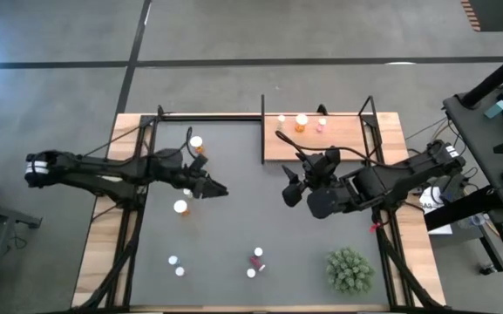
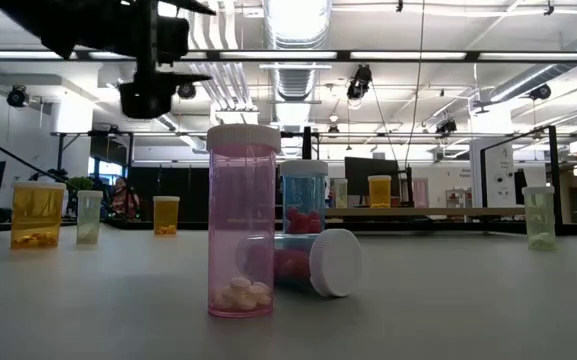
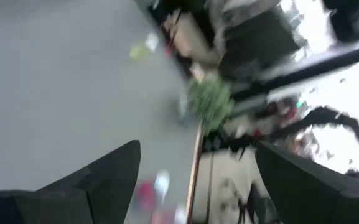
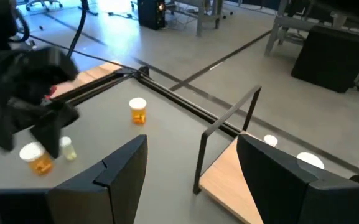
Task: Pick and place medicine bottles onto shelf by color
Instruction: Put the bottom left blue medicine bottle on the shelf
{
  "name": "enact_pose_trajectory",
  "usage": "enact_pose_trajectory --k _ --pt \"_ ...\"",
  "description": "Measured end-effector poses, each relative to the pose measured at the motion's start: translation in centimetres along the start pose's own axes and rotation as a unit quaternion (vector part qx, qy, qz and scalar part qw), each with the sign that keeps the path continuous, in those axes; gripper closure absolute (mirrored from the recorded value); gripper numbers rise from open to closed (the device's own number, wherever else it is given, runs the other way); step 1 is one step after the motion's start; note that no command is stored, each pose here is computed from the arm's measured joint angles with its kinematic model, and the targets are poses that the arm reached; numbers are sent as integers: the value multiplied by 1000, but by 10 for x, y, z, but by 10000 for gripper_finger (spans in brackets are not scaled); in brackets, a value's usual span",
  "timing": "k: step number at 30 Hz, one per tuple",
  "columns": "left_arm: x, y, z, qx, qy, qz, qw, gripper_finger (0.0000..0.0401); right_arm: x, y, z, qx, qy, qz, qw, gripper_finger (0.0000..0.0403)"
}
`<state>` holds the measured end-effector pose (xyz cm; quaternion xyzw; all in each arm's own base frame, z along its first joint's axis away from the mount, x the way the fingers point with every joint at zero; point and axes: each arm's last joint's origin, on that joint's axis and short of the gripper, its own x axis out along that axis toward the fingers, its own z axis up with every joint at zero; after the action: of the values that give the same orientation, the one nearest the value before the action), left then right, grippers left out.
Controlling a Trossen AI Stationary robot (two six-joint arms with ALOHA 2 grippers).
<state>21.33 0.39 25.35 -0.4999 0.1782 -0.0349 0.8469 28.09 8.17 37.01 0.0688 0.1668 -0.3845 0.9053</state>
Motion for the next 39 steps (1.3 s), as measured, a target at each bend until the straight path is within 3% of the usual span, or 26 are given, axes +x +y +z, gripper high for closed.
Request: enact_pose_trajectory --k 4,9,16,20,27,35,39 --pt "-5 -4 -17 -53 111 56 991 99 -2 -3 2 0 0 0 1000 165" --pt "-15 -13 -50 -118 240 116 957 99 -3 -6 2 -1 1 -1 1000 165" --pt "-20 -32 -98 -178 336 139 914 99 -3 -6 2 3 1 -1 1000 165" --pt "-19 -33 -116 -192 362 163 897 99 -3 -6 2 2 1 -1 1000 165" --pt "-19 -24 -129 -195 379 271 863 99 -3 -6 0 -7 4 -3 1000 165" --pt "-14 -17 -131 -181 316 347 864 99 -1 -7 1 -39 4 -7 999 165" --pt "-6 -12 -140 -184 314 380 850 99 0 -8 2 -39 4 -9 999 165"
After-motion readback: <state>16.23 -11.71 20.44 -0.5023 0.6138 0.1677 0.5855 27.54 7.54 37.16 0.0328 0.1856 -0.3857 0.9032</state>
